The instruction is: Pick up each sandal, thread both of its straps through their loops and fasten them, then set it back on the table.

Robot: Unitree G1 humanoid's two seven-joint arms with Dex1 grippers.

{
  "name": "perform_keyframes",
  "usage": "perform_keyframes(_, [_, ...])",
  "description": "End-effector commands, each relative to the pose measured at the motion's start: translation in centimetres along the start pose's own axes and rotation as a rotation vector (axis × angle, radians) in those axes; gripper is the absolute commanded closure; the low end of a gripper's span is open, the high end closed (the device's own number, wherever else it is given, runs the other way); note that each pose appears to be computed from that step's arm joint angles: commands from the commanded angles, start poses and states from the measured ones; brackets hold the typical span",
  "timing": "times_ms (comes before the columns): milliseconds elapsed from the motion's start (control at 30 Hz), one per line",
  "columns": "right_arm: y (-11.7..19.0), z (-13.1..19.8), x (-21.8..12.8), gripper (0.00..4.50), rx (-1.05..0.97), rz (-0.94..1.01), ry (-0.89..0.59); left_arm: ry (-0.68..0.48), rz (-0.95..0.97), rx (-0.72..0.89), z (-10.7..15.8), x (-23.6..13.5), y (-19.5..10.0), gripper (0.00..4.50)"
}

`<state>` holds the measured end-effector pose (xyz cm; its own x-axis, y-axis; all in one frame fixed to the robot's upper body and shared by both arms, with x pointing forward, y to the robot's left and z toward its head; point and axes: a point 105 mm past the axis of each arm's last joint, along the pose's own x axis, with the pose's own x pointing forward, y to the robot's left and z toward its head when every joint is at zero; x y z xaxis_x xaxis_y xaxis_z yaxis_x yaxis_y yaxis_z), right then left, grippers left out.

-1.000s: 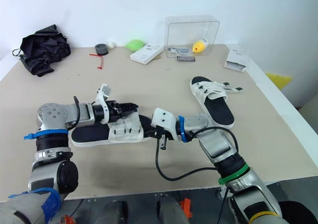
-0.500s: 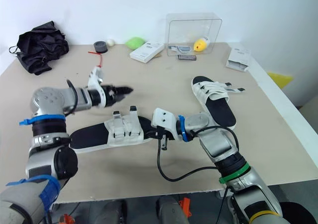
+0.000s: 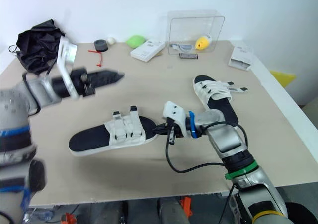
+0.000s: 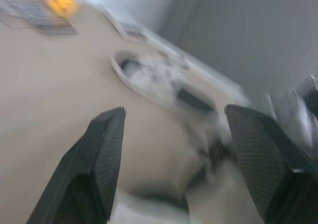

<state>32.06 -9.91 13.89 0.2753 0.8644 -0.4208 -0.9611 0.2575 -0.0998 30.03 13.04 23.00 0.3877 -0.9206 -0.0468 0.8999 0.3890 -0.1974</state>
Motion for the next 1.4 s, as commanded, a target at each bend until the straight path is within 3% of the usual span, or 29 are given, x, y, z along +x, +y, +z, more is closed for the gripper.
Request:
perform_keyframes(33, [-0.2, 2.3, -2.4, 4.5, 0.013, -0.03, -0.126, -0.013, -0.023, 0.154, -0.3, -1.6, -1.3, 1.22])
perform_keyframes(167, [0.3, 3.5, -6.1, 4.5, 0.059, -0.071, -0.24, -0.027, 0.049, 0.178, -2.3, -4.3, -1.7, 1.22])
perform_keyframes(367, [2.7, 4.4, -9.3, 4.5, 0.087, -0.089, -0.314, 0.128, 0.082, 0.188, -7.5, -6.1, -2.7, 1.22])
perform_keyframes(500, [3.5, 4.1, -9.2, 4.5, 0.109, -0.116, -0.311, 0.15, 0.079, 0.185, -9.6, -6.2, -3.1, 1.22])
perform_keyframes(733, [3.6, 3.9, -8.3, 4.5, 0.12, -0.14, -0.285, 0.098, 0.065, 0.208, -11.0, -4.1, -2.7, 1.22])
perform_keyframes(933, [4.5, 4.7, -8.2, 4.5, 0.1, -0.12, -0.3, 0.155, 0.001, 0.222, -13.6, -2.3, -2.1, 1.22])
perform_keyframes(1133, [8.1, 6.3, -6.9, 4.5, 0.045, 0.012, -0.331, 0.133, -0.043, 0.247, -13.8, 1.0, -0.9, 1.22])
perform_keyframes(1333, [8.2, 5.5, -6.0, 4.5, 0.068, 0.005, -0.302, 0.137, -0.025, 0.252, -13.0, 3.2, 0.0, 1.22])
perform_keyframes(1400, [8.0, 5.2, -5.8, 4.5, 0.073, 0.001, -0.295, 0.131, -0.009, 0.258, -12.4, 3.9, 0.2, 1.74])
